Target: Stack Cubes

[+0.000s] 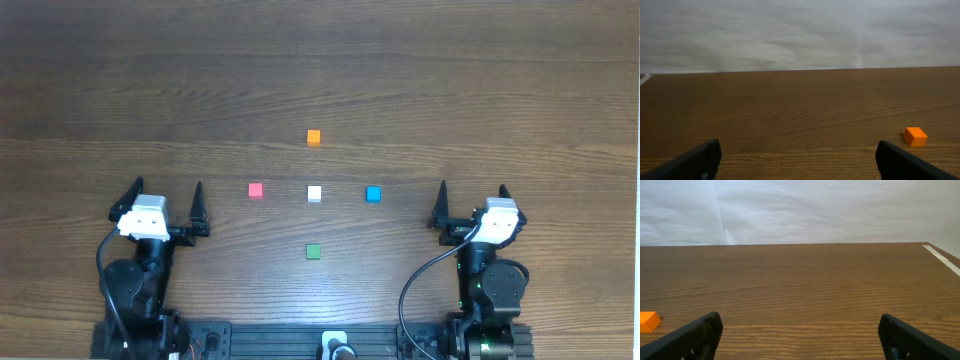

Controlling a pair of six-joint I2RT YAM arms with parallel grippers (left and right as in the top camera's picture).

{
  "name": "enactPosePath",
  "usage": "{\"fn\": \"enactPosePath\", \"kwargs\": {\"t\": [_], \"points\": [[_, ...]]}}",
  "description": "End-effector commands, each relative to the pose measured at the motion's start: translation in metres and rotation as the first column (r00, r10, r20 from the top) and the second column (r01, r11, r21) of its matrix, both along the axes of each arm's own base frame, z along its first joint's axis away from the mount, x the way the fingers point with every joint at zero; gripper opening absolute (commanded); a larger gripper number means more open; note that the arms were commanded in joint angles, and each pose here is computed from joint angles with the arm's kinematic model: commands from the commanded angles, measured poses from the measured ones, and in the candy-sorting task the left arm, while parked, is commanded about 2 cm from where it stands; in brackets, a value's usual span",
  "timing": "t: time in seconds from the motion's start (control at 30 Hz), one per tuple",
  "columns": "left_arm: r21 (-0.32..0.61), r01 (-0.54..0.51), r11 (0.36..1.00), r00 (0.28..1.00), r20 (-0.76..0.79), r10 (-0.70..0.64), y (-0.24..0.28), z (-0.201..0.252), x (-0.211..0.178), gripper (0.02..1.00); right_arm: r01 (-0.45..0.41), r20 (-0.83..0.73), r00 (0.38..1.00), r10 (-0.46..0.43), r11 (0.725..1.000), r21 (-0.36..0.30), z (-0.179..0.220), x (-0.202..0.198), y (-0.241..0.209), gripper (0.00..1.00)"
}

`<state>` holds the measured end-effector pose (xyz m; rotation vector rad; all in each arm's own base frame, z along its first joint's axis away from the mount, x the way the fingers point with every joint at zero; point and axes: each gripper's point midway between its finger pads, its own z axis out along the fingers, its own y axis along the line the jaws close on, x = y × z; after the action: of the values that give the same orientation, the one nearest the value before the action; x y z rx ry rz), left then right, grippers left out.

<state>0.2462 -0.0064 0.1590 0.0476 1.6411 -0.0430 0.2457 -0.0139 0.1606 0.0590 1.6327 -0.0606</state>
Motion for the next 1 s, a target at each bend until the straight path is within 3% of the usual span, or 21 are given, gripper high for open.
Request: {"fn": "enactPosePath", "kwargs": {"t": [0.03,0.17,0.33,0.43,0.57,0.8,1.0], "points": [[0.017,0.019,1.0,1.0,0.003,-0.019,-0.003,-0.001,0.0,1.0,0.019,-0.009,1.0,-0.019,1.0,0.005,-0.003,0.0,-0.004,0.993],[0.005,0.019,1.0,1.0,-0.004,-0.019,-0.003,-0.002,0.0,1.0,0.019,-0.009,1.0,-0.019,1.0,0.005,-0.003,0.0,-0.004,0.993],[-0.12,0.115,0.986,0.992,-0.035,-0.12,-0.022,-0.001,0.001,1.0,0.019,-0.009,1.0,-0.019,1.0,0.005,-0.003,0.0,-0.004,0.991],[-0.166,0.195,0.967,0.969,-0.122,-0.216,-0.042,0.006,0.004,0.998,0.019,-0.009,1.0,-0.019,1.0,0.005,-0.003,0.0,-0.004,0.991],[-0.243,0.191,0.951,0.917,-0.302,-0.262,-0.055,0.021,0.02,0.998,0.019,-0.009,1.0,-0.019,1.0,0.005,-0.003,0.0,-0.004,0.993],[-0.341,0.059,0.938,0.686,-0.669,-0.287,-0.078,0.005,0.059,0.998,0.019,-0.009,1.0,-0.019,1.0,0.005,-0.003,0.0,-0.004,0.993],[-0.278,-0.008,0.961,0.501,-0.833,-0.237,-0.107,-0.032,0.093,0.996,0.019,-0.009,1.0,-0.019,1.0,0.005,-0.003,0.0,-0.004,0.993]]}}
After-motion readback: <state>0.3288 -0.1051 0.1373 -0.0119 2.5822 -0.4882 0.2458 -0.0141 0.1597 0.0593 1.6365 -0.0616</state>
